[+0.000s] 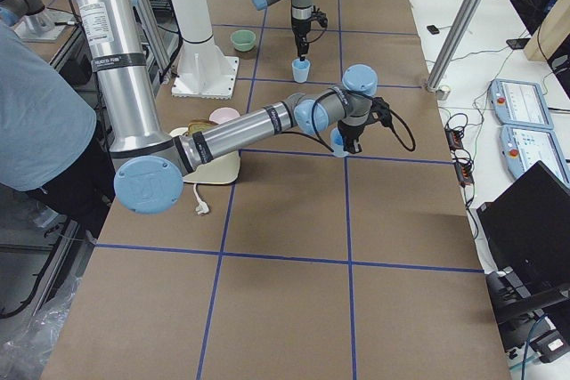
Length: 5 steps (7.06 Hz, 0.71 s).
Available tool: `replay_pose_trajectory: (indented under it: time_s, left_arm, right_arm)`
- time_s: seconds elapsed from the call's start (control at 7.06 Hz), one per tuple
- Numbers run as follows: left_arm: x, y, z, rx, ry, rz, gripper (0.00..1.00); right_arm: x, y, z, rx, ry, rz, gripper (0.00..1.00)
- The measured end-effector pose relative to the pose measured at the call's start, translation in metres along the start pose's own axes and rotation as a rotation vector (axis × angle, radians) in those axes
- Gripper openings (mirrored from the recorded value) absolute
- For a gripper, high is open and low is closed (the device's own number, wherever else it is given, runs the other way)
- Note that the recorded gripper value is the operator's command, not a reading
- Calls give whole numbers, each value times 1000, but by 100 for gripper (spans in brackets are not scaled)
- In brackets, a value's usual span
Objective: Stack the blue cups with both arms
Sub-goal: 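Release the cup at centre with the left gripper while the right grasps the other cup, then carry the second cup over the centre cup with the right gripper while the left withdraws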
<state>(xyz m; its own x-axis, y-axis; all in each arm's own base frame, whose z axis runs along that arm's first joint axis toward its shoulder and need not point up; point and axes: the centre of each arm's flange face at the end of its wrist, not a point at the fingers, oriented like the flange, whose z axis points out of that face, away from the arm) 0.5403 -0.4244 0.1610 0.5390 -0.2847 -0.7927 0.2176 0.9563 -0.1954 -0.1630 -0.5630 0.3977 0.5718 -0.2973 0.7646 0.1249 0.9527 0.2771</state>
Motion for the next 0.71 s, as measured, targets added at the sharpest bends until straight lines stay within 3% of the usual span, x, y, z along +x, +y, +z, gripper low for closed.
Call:
replay_pose_trajectory:
  time_s: [0.14, 0.71]
  left_arm:
    - [-11, -9, -14, 13, 7, 28, 96]
    - [-69, -49, -79, 30, -67, 228, 97]
  right_arm:
    - [-39, -11, 5, -1, -20, 31, 0]
    - [-181, -29, 44, 5, -36, 74, 0]
